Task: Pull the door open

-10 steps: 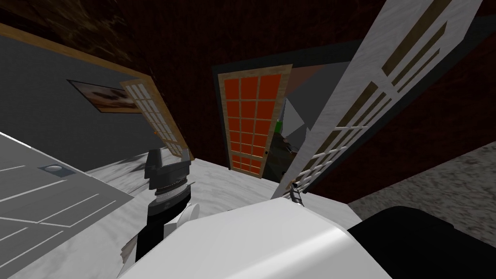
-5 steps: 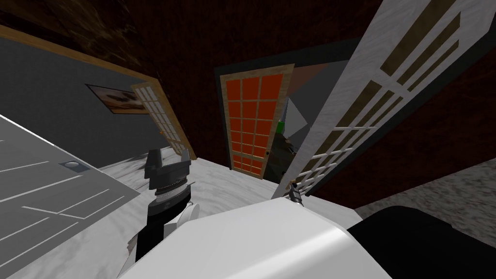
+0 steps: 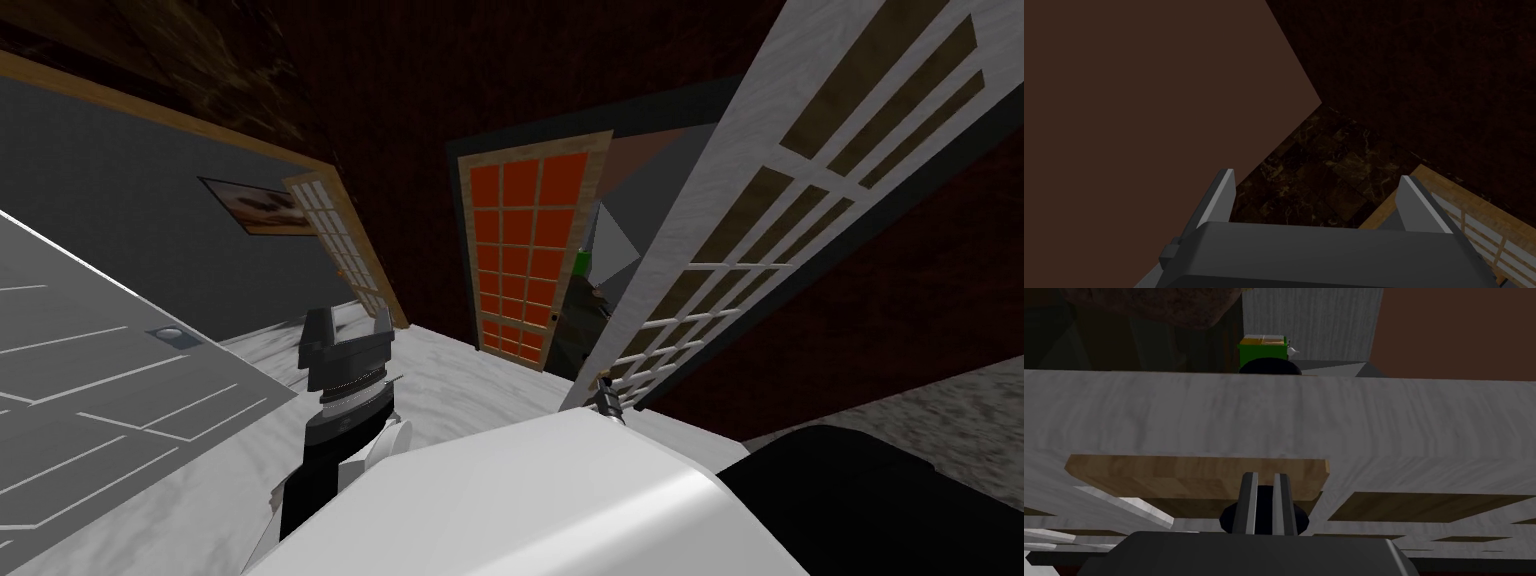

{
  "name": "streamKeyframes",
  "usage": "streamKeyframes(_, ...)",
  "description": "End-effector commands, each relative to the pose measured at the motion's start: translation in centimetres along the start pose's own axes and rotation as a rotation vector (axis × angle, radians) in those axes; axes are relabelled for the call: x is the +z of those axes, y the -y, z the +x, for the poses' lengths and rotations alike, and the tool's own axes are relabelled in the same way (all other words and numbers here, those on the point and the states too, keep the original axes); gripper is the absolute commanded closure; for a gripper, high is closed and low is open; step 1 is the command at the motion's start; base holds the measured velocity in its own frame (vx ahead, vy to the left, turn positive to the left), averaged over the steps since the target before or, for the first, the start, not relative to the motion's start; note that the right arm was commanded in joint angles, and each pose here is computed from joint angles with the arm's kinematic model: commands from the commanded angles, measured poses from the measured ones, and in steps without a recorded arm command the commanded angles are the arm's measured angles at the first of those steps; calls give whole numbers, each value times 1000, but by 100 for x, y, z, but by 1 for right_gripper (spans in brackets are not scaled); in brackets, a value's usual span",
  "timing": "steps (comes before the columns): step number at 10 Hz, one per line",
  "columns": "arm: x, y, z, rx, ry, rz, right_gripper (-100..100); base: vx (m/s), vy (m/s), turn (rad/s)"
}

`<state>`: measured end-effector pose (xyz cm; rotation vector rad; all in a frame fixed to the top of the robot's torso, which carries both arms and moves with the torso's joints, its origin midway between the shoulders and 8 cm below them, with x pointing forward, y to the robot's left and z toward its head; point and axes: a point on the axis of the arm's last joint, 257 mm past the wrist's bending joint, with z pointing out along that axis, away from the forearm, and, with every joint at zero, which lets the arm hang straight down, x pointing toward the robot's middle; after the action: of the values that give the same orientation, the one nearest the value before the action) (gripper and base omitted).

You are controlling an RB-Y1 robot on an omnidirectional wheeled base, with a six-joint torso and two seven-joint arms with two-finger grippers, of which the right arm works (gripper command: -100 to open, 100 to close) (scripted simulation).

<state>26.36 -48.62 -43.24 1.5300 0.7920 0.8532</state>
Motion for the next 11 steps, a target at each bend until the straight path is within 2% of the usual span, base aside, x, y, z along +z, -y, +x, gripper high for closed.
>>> streamKeyframes(1, 30, -58, -219, 22, 32, -1, 100, 1, -10, 39)
streamKeyframes(3, 32, -64, -209, 50, 31, -4, 100, -8, -14, 41)
streamKeyframes(6, 41, -84, -173, 135, 29, -12, 100, 10, -15, 48)
streamKeyframes(7, 32, -44, 75, 170, -7, -13, -100, -67, 5, 131)
streamKeyframes(11, 45, -49, 154, 261, -15, -15, -100, -93, -23, 91)
